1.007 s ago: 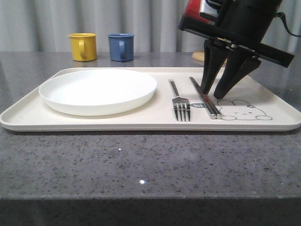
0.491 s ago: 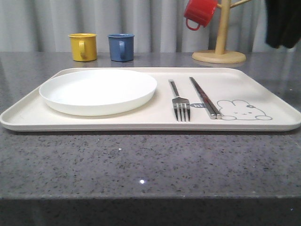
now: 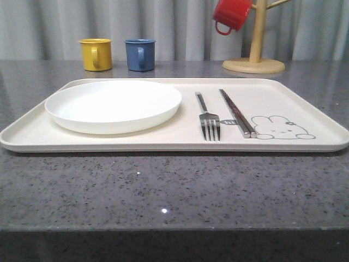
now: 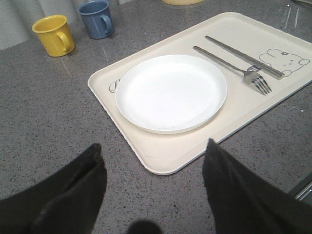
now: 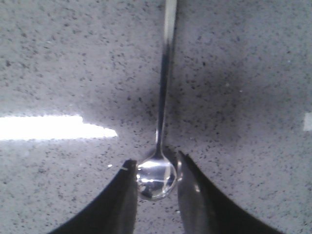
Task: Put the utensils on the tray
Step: 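Raise the right gripper and reach toward the steel spoon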
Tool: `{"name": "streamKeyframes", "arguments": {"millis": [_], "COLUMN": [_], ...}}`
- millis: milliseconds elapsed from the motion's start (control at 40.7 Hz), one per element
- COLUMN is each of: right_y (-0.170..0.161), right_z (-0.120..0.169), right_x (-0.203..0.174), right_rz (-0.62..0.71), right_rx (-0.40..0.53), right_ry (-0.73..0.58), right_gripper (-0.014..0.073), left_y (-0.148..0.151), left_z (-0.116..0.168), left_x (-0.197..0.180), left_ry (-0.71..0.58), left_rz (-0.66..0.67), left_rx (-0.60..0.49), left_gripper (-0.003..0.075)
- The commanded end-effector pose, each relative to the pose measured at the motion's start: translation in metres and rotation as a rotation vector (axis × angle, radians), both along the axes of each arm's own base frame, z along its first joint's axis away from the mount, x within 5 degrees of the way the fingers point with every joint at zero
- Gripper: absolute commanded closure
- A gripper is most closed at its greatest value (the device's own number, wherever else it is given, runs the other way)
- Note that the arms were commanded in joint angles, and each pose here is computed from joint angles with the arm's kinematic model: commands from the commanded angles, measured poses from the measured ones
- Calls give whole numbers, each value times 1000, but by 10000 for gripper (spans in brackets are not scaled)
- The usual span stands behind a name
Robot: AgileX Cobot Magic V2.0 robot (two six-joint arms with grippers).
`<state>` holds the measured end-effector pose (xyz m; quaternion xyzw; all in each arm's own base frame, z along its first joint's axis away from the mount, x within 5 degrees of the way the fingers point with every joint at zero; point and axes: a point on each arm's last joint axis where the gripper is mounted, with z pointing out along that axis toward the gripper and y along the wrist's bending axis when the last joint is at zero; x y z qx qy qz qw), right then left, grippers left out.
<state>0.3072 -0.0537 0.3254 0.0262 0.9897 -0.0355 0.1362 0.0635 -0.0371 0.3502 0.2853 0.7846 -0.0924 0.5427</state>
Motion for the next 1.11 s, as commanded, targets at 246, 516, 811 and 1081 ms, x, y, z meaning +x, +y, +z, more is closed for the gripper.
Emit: {"name": "streamKeyframes", "arguments": {"millis": [246,516,811,1081], "right_y": [-6,-11,-12,-11], "right_z": [-17,-43,-52,-50], "right_x": [14,31,37,36], "right_rz": [27,32,33,32], "right_rx": [-2,-19,-14,-9], "right_ry": [64,100,115,124], "right_gripper": [349,349,444,603], "left_y": [-1,-1,-1,-1], "left_z": [15,15,15,15], "left_x": [1,1,1,1], "left_ry": [-80,-80,-80,-80], "left_rz": [0,0,0,0], "left_rx": [-67,-67,-67,-67], "left_gripper": [298,298,298,298]}}
